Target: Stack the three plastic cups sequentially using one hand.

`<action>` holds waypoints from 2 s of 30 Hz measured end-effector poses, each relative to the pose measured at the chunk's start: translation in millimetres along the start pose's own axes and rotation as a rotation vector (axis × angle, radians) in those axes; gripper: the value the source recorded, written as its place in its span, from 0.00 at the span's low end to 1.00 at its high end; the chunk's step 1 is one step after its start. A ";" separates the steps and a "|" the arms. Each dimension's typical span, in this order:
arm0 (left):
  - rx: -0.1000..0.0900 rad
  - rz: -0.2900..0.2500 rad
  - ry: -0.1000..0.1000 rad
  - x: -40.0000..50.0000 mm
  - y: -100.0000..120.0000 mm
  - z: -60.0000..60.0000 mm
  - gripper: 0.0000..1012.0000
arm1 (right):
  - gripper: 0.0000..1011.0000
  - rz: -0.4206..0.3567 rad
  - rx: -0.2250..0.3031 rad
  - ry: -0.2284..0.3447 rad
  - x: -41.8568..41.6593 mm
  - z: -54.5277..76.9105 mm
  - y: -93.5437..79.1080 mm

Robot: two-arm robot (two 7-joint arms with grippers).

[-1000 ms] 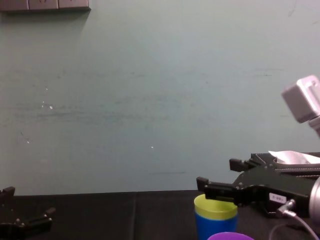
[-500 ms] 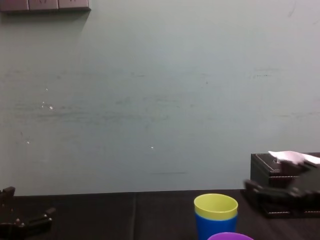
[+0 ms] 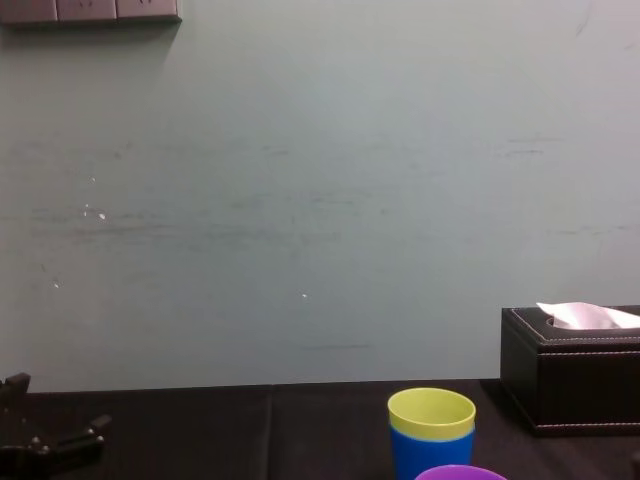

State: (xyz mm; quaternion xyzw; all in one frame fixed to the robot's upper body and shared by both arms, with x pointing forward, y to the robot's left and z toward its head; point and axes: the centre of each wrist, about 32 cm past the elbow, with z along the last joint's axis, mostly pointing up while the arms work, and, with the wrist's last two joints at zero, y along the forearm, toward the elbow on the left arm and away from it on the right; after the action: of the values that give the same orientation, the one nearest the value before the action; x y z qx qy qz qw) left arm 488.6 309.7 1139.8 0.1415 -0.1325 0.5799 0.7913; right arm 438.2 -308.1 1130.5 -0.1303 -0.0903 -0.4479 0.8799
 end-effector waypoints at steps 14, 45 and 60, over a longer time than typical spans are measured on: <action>0.000 0.000 0.000 0.0 0.0 0.0 1.00 | 0.99 0.167 0.062 0.079 -15.3 -24.4 -3.6; 0.000 0.000 0.000 0.0 0.0 0.0 1.00 | 0.99 0.231 0.137 0.195 -30.1 -14.9 34.8; 0.000 0.000 0.000 0.0 0.0 0.0 1.00 | 0.99 0.203 0.135 0.212 -32.8 -12.4 48.6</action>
State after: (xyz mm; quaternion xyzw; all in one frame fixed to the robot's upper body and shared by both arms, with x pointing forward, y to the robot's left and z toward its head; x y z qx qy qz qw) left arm 488.6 309.7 1139.8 0.1415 -0.1325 0.5799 0.7913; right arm 459.1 -259.4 1102.5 -0.0310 -0.0133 -0.3610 0.9320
